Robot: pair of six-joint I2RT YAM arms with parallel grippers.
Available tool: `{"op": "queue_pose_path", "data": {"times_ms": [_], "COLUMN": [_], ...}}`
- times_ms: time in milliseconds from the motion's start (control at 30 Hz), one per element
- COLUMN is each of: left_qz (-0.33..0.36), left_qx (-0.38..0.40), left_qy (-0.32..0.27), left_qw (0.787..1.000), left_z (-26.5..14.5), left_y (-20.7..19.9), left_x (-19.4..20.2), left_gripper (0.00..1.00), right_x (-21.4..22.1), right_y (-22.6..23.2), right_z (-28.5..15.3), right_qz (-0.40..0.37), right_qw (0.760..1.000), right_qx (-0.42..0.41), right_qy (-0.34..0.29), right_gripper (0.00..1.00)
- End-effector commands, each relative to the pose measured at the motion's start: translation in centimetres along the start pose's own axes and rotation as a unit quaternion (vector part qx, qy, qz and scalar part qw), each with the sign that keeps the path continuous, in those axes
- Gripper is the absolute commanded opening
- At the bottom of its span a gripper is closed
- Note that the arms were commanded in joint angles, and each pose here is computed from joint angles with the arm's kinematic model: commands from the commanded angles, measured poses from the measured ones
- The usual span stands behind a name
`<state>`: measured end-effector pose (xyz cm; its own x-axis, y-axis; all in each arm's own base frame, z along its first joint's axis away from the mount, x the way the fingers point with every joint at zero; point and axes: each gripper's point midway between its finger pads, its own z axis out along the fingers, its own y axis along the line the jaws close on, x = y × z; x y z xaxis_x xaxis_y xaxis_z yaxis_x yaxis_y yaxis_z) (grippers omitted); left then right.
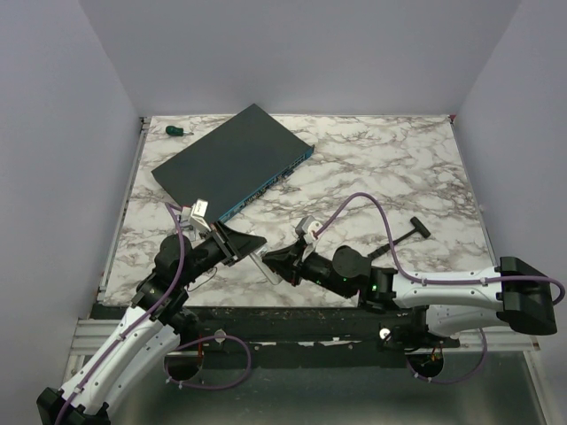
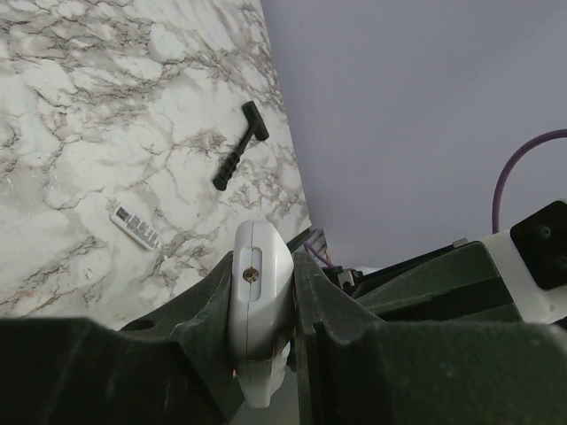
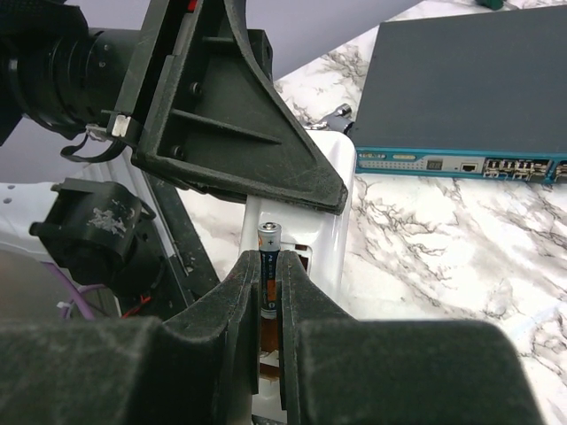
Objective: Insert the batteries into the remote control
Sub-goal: Load the battery into the remote control.
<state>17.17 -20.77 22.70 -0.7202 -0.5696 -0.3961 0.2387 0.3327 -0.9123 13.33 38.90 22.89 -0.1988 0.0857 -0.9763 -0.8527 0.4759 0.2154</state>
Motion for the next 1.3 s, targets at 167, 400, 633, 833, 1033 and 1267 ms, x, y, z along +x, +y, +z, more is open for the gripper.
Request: {"op": "queue_pose_path", "data": {"times_ms": [167, 400, 633, 833, 1033, 1267], "left_qz": [0.009, 0.009, 0.009, 0.011, 0.011, 0.012], "left_qx": [0.022, 0.020, 0.020, 0.021, 0.020, 0.021], "left_qy": [-0.001, -0.001, -0.001, -0.001, -0.002, -0.005], "left_qw": [1.000, 1.000, 1.000, 1.000, 1.000, 1.000], "left_z": [-0.3, -0.3, -0.3, -0.4, -0.5, -0.6], "left_y": [-1.4, -1.2, -1.1, -1.3, -1.3, -1.4], "left_x": [-0.3, -0.3, -0.2, -0.3, -0.3, -0.4], "left_gripper": [0.00, 0.00, 0.00, 0.00, 0.00, 0.00], "right_x": [-1.3, -1.7, -1.2, 0.3, 0.9, 2.1], "right_y": [-0.2, -0.5, -0.8, -1.5, -2.4, -2.8], "right_z": [-0.1, -0.4, -0.4, -0.1, -0.3, -0.3], "right_qz": [-0.029, -0.032, -0.041, -0.060, -0.075, -0.090], "right_qw": [0.999, 0.999, 0.999, 0.997, 0.995, 0.992], "right_qx": [0.011, 0.017, 0.022, 0.037, 0.057, 0.063], "right_qy": [-0.005, -0.011, -0.003, 0.026, 0.040, 0.064], "right_gripper": [0.01, 0.01, 0.01, 0.01, 0.01, 0.03]}}
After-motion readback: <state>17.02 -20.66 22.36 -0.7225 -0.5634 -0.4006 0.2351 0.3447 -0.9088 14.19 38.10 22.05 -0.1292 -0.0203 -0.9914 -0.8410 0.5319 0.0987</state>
